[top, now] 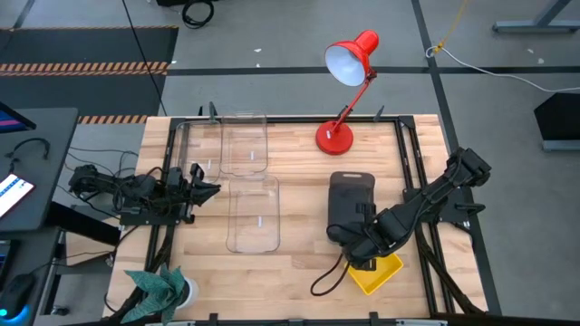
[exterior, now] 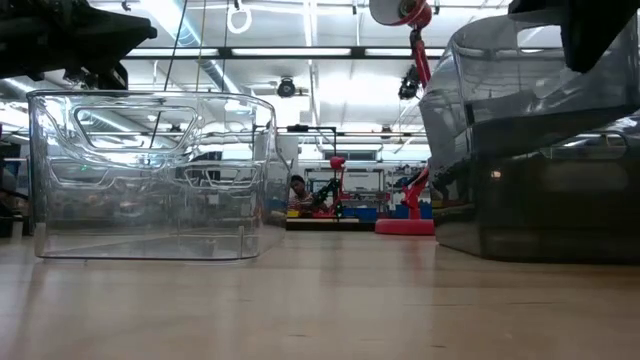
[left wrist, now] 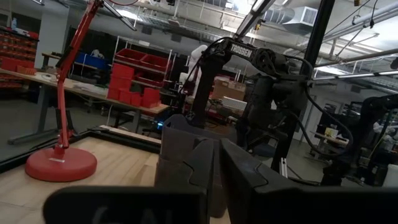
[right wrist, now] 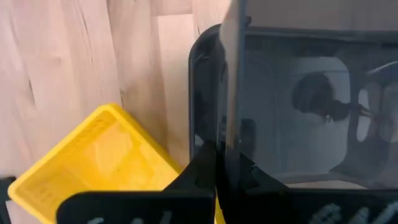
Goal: Stack baskets by color
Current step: Stack the top black bin on top of the bottom black bins
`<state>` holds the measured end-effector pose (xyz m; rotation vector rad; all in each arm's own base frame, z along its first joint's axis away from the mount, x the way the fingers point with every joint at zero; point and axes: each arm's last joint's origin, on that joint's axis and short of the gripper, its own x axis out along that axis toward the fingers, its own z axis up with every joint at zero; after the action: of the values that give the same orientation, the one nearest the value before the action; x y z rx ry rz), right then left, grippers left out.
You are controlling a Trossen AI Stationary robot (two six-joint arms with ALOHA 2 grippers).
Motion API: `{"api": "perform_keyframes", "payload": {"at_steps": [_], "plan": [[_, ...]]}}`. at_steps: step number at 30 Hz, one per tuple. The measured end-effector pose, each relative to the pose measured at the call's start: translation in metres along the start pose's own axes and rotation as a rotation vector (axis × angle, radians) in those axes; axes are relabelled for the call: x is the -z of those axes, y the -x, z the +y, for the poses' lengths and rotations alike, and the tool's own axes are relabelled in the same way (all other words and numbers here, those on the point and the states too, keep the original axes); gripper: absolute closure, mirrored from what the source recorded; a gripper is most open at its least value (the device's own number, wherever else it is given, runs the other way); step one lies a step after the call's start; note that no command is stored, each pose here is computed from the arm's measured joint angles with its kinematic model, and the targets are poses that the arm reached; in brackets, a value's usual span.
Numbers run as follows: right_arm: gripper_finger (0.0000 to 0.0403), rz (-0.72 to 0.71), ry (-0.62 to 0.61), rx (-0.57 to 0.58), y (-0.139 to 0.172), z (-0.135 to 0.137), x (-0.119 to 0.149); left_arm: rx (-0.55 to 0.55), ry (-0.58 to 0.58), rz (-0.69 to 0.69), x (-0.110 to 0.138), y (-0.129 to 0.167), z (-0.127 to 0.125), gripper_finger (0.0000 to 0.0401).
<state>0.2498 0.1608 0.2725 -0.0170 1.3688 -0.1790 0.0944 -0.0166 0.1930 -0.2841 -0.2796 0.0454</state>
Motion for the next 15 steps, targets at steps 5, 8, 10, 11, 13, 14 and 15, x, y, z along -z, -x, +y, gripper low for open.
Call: {"api": "perform_keyframes", "payload": {"at_steps": [5,8,10,11,13,14,15], "plan": [[0.0400,-0.011,-0.013,0.003,-0.004,0.001,0.001,0.000,0.000,0.000,0.000,0.000,0.000,0.0375],[0.0400,-0.012,-0.011,-0.001,-0.009,0.002,0.001,0.000,0.000,0.000,0.000,0.000,0.000,0.0375],[0.0400,-0.006,-0.009,-0.006,-0.012,0.002,0.002,0.000,0.000,0.000,0.000,0.000,0.000,0.0372],[0.0400,-0.002,-0.008,-0.005,-0.013,0.002,0.003,0.000,0.000,0.000,0.000,0.000,0.000,0.0371],[0.0400,0.002,-0.006,-0.005,-0.015,0.002,0.004,0.000,0.000,0.000,0.000,0.000,0.000,0.0368],[0.0400,0.000,-0.007,-0.007,-0.015,0.002,0.004,0.000,0.000,0.000,0.000,0.000,0.000,0.0367],[0.0400,-0.002,-0.006,-0.008,-0.015,0.003,0.004,0.000,0.000,0.000,0.000,0.000,0.000,0.0366]]}}
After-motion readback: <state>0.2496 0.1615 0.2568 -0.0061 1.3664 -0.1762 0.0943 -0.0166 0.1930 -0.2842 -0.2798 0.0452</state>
